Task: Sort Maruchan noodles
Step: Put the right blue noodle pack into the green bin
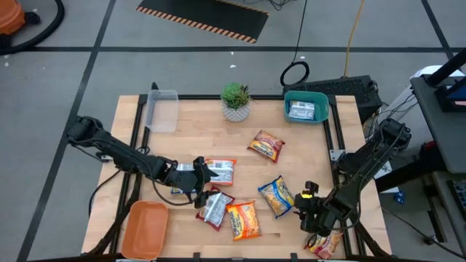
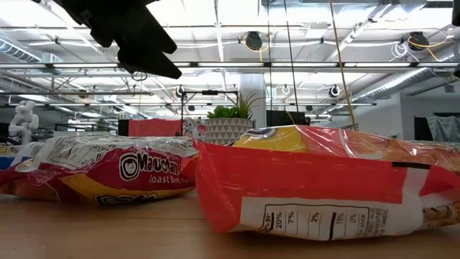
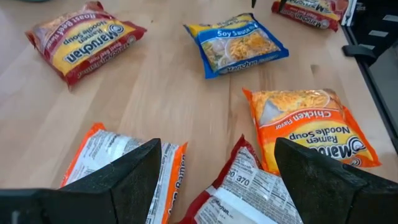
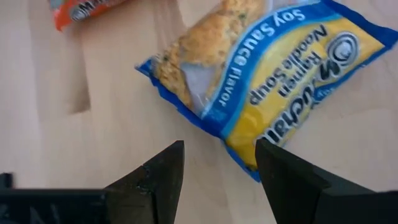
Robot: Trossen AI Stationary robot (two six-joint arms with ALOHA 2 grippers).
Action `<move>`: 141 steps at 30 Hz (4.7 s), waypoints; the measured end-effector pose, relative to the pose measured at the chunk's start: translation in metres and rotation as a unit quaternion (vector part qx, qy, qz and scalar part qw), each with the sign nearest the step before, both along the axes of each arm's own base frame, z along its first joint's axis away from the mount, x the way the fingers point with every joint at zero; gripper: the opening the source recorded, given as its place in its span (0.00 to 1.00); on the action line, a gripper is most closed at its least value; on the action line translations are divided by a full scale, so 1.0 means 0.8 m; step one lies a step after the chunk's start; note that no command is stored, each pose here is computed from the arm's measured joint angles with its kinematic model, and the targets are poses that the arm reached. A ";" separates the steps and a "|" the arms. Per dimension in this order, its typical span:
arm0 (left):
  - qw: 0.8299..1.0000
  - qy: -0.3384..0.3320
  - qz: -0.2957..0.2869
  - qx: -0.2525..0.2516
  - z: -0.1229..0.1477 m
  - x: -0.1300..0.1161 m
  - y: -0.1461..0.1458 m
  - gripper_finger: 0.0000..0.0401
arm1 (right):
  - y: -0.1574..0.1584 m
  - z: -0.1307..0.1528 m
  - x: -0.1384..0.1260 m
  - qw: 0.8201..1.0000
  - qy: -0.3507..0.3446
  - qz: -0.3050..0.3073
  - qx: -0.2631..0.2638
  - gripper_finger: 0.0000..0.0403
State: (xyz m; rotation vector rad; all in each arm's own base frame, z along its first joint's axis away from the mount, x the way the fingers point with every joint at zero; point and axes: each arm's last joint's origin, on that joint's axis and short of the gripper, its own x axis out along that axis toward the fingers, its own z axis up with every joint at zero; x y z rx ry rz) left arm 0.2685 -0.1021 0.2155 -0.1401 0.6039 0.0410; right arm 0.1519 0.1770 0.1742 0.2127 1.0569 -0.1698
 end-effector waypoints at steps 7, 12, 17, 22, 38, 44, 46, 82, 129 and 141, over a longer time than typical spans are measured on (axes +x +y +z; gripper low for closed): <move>1.000 -0.005 0.001 -0.001 0.001 0.001 0.000 0.79 | -0.010 -0.004 -0.007 0.999 0.028 -0.038 -0.020 0.47; 1.000 -0.006 0.000 0.000 0.001 0.001 0.000 0.79 | -0.013 -0.022 -0.011 0.996 0.023 -0.080 0.024 0.51; 1.000 -0.006 -0.001 0.002 0.001 0.001 0.000 0.79 | -0.017 -0.048 -0.016 0.995 0.016 -0.068 0.066 0.60; 1.000 -0.006 -0.003 0.004 0.001 0.001 0.000 0.79 | -0.028 -0.065 -0.023 0.995 0.009 -0.073 0.065 0.65; 1.000 -0.020 -0.002 -0.002 0.004 0.003 -0.001 0.79 | -0.035 -0.075 -0.016 0.995 -0.052 -0.063 0.061 0.63; 1.000 -0.020 0.000 -0.005 0.004 0.003 -0.001 0.79 | -0.037 -0.075 -0.015 0.995 -0.050 -0.068 0.060 0.54; 1.000 -0.020 0.002 -0.008 0.004 0.003 -0.001 0.79 | -0.037 -0.075 -0.015 0.995 -0.049 -0.066 0.059 0.48; 0.989 -0.076 -0.043 0.123 0.025 0.008 0.013 0.79 | -0.078 0.006 0.020 0.992 -0.096 -0.082 -0.001 0.00; 0.977 -0.049 0.008 0.209 0.046 0.006 0.128 0.79 | -0.304 0.097 0.021 0.837 -0.179 -0.376 -0.355 0.00; 0.979 -0.044 0.003 0.198 0.044 0.005 0.120 0.79 | -0.339 0.070 0.016 0.822 -0.096 -0.412 -0.380 0.00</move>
